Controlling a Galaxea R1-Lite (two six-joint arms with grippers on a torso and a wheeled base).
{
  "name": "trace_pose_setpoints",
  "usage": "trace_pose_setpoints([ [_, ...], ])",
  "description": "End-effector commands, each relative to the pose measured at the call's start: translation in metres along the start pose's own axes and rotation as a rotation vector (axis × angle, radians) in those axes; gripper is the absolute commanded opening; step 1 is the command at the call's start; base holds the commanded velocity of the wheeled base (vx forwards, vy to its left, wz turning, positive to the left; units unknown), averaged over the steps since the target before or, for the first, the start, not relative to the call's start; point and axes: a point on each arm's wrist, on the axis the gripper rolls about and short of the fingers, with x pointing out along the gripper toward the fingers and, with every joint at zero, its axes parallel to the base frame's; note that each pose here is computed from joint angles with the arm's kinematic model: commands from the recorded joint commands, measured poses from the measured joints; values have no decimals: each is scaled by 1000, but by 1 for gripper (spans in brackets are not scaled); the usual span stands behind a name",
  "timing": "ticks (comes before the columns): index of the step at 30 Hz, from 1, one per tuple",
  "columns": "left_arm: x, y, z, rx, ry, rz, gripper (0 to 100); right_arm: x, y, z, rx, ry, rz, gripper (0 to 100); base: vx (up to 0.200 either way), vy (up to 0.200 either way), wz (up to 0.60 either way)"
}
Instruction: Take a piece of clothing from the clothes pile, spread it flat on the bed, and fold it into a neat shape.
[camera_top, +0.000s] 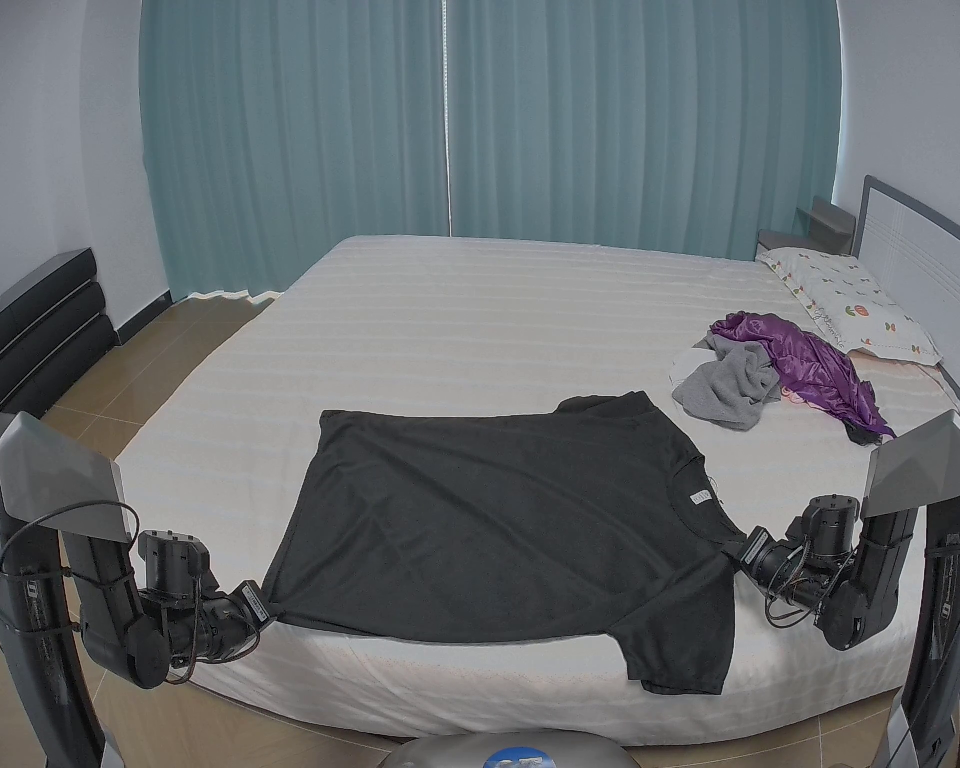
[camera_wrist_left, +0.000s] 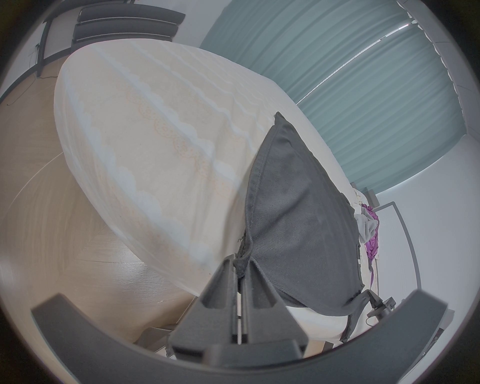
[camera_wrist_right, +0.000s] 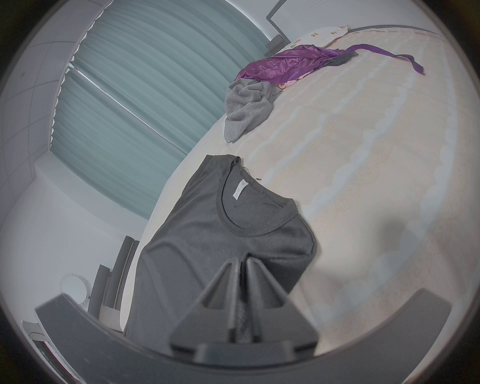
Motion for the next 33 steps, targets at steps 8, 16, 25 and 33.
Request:
trace_pose_setpoints([
  [8, 0, 0, 0, -1, 1, 1, 0, -7, -1, 9, 2, -29, 16, 100, 0, 0, 0],
  [16, 0, 0, -1, 0, 3, 1, 0, -53, -13, -4, -91, 98, 40, 100, 0, 0, 0],
  [25, 0, 0, -1, 0, 2, 0, 0, -69, -24, -30, -182, 294, 58, 100, 0, 0, 0],
  [33, 0, 0, -1, 0, 3, 1, 0, -61, -19, -39, -198, 330, 79, 100, 0, 0, 0],
])
